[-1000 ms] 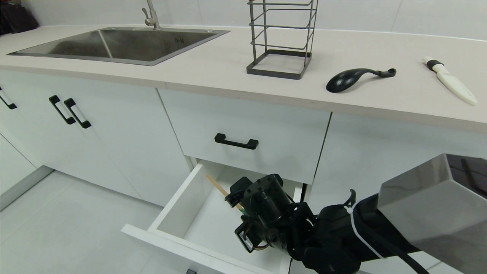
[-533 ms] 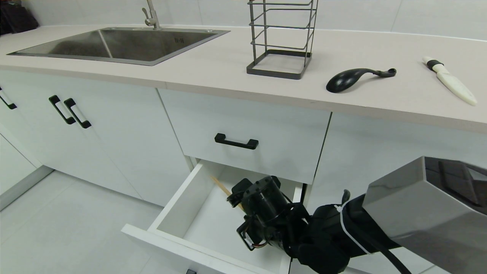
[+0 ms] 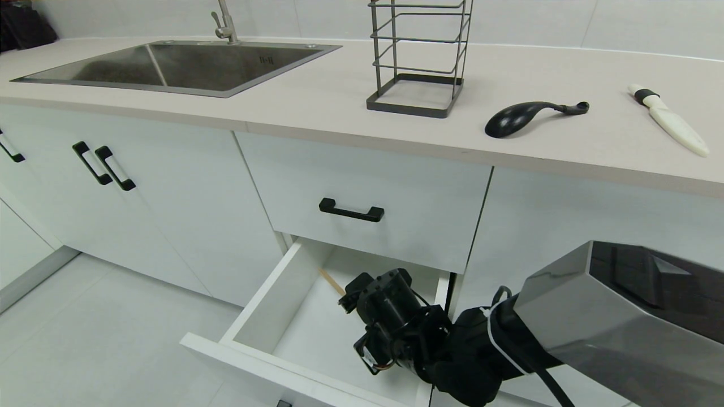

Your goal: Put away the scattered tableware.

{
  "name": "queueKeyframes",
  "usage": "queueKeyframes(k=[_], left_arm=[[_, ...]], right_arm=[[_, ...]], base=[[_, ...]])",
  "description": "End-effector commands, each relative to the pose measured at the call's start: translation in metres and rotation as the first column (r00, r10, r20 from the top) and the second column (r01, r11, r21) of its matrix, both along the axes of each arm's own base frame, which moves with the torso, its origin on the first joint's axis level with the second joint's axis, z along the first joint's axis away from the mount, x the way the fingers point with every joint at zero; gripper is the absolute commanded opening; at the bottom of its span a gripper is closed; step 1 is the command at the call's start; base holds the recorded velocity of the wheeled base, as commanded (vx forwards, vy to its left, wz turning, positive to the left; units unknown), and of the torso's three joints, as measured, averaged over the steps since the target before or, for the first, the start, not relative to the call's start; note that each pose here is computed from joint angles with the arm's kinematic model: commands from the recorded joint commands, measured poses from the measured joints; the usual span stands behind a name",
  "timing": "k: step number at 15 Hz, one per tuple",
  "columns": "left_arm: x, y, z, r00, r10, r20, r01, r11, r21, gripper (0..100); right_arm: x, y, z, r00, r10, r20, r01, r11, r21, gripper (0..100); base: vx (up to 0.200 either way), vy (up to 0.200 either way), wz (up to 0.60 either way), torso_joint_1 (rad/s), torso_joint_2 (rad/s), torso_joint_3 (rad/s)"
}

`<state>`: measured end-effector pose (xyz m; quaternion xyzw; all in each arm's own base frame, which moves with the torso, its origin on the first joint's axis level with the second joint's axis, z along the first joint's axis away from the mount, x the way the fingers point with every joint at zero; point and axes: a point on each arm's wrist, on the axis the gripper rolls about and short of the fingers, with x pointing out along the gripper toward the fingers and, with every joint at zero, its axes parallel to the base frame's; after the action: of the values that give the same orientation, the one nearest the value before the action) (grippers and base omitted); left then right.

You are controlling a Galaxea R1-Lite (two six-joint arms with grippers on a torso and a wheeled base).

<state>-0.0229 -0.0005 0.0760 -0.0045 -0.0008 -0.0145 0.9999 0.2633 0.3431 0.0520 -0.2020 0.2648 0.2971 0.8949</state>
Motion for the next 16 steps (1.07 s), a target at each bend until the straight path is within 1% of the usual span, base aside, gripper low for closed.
queueKeyframes(k=[1, 6, 16], left_arm=[[0.0, 0.0, 0.0, 1.0, 0.0, 0.0, 0.0, 1.0, 0.0, 100], [0.0, 0.0, 0.0, 1.0, 0.0, 0.0, 0.0, 1.0, 0.0, 100], [0.0, 0.0, 0.0, 1.0, 0.0, 0.0, 0.0, 1.0, 0.0, 100]], right_arm=[[0.004, 0.004, -0.008, 1.0, -0.002, -0.004, 0.002, 1.0, -0.004, 0], [0.01, 0.012, -0.015, 1.0, -0.003, -0.014, 0.003, 1.0, -0.017, 0], [0.014, 0.015, -0.028, 1.0, -0.007, -0.026, 0.006, 0.999, -0.033, 0]], base=[[0.0, 0.0, 0.0, 0.0, 0.0, 0.0], [0.0, 0.0, 0.0, 0.0, 0.0, 0.0], [0.0, 0.0, 0.0, 0.0, 0.0, 0.0]])
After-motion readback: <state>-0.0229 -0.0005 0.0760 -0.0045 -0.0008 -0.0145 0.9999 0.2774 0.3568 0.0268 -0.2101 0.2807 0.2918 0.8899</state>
